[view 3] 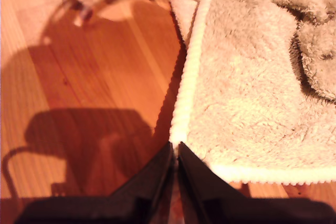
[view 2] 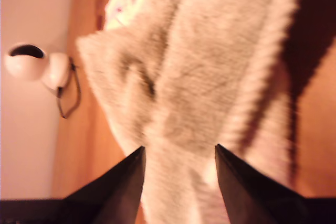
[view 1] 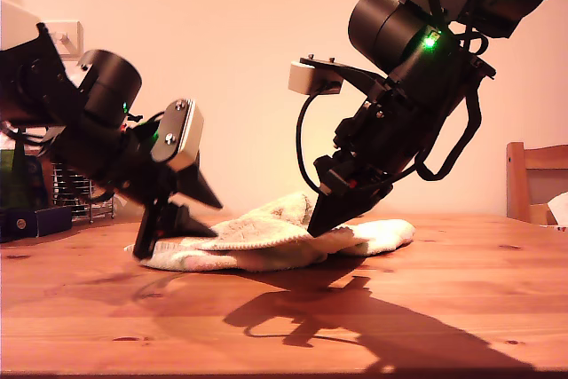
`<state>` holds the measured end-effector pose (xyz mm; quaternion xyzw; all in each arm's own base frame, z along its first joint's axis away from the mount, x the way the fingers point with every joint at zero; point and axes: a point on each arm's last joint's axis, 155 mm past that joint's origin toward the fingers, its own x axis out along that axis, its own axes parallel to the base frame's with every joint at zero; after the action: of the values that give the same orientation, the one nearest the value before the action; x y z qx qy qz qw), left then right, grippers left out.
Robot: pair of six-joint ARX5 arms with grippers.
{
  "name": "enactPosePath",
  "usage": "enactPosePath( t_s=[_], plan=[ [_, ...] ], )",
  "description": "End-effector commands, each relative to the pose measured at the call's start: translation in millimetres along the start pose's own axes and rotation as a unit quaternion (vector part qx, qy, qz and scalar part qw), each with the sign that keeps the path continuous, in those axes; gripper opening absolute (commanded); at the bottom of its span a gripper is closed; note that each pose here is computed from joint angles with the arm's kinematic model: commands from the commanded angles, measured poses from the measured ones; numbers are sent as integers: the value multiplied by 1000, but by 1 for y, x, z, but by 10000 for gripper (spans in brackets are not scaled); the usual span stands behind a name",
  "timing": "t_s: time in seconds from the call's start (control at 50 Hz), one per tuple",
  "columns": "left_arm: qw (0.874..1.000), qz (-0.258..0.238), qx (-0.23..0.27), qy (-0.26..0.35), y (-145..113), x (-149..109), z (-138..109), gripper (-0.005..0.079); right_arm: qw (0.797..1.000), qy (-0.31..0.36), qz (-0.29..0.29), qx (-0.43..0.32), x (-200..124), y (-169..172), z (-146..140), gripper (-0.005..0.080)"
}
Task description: Fold the tea towel in front of you. After folding it, place it to the right side.
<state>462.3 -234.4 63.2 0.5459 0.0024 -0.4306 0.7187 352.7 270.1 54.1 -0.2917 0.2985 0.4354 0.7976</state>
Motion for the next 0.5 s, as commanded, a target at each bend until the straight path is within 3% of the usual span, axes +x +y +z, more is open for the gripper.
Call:
enactPosePath(
  t_s=[0.0,0.22,0.48],
  plan=[
    [1000,-10,-4,3,-9,4,-8,375,1000,-6,1,-1,-2,2,4,-11],
    [998,-53,-21,-15,-32,5,-4,375,1000,-10,-1,-2,-4,1,6,-11],
    [997,-74,8,-15,-46,7,-8,375,1000,-12,2,4,-4,2,8,-11]
  ],
)
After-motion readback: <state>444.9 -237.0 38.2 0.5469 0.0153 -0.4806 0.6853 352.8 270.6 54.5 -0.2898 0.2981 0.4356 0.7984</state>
